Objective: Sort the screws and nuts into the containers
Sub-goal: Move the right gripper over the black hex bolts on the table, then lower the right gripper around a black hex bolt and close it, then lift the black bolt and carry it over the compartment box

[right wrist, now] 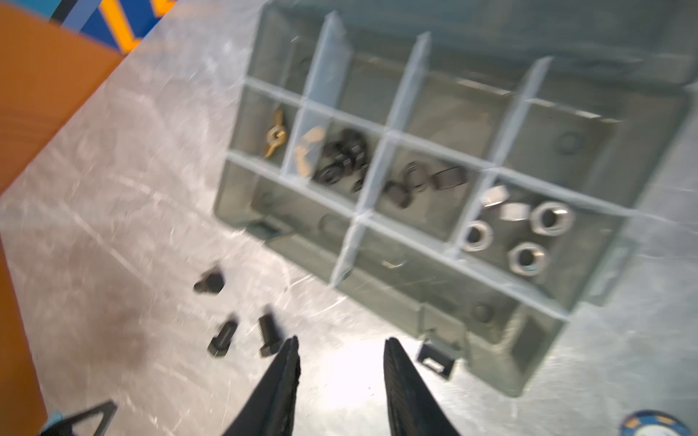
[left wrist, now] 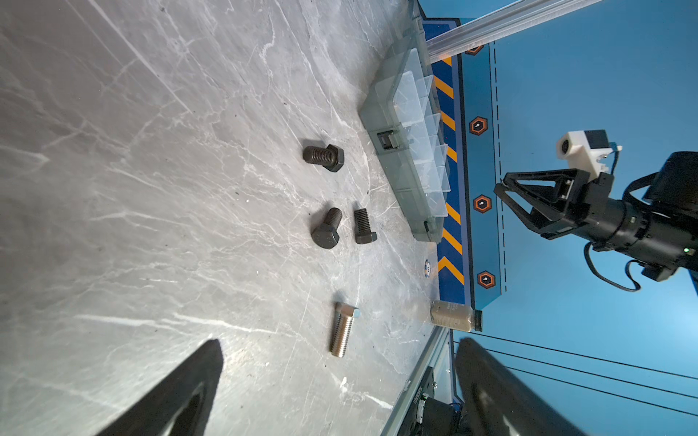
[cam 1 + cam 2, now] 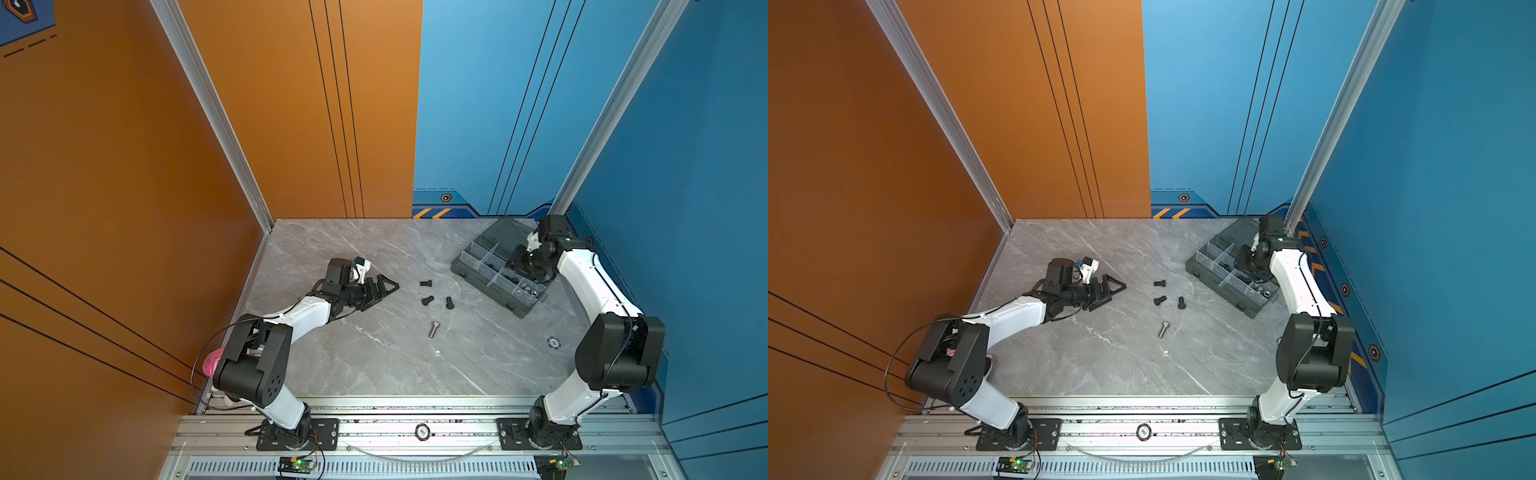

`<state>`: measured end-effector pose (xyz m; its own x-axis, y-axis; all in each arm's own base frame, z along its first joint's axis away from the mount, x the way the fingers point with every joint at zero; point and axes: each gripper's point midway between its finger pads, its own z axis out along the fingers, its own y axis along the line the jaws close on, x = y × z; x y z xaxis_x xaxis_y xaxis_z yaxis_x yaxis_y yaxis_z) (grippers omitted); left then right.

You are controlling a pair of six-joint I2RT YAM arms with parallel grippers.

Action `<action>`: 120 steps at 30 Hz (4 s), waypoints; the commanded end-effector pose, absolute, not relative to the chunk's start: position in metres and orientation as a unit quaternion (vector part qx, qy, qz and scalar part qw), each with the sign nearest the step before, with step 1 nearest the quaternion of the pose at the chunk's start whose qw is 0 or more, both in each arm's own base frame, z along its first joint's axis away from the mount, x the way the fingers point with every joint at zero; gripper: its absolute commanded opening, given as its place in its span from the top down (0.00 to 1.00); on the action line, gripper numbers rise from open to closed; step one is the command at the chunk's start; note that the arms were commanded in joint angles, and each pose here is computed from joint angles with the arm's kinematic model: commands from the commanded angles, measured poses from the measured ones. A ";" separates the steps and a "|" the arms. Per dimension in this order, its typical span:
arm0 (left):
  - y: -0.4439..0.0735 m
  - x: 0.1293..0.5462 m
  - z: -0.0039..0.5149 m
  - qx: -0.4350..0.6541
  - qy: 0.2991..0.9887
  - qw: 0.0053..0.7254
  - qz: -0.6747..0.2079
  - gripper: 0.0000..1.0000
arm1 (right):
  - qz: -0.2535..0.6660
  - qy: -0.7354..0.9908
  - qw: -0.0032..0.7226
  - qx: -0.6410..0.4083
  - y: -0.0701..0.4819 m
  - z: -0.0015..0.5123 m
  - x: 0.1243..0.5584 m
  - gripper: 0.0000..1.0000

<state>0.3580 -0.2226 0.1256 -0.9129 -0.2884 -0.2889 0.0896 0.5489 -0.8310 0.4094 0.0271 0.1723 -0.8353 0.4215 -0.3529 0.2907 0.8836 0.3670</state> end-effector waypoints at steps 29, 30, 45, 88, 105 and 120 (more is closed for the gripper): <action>-0.217 0.360 0.129 -0.055 0.857 0.208 -0.467 0.02 | 0.102 0.991 0.079 0.042 0.169 0.055 0.393 0.52; -0.217 0.360 0.129 -0.056 0.858 0.208 -0.467 0.02 | 0.103 0.991 0.078 0.040 0.171 0.054 0.393 0.52; -0.211 0.359 0.127 -0.062 0.857 0.212 -0.466 0.02 | 0.086 0.994 0.053 0.032 0.181 0.034 0.377 0.52; -0.210 0.360 0.123 -0.065 0.856 0.209 -0.468 0.02 | 0.052 0.998 0.025 0.024 0.176 0.009 0.362 0.81; -0.208 0.360 0.126 -0.066 0.855 0.212 -0.469 0.02 | 0.147 0.984 0.087 0.040 0.169 0.075 0.392 1.00; -0.208 0.360 0.129 -0.065 0.854 0.215 -0.470 0.02 | 0.124 0.972 0.163 0.119 0.080 0.124 0.471 1.00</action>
<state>0.3598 -0.2115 0.1196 -0.9100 -0.3118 -0.2733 0.0590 0.5551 -0.8297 0.4685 0.0906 0.1333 -0.9069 0.2800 -0.3148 0.1748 0.9299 0.3236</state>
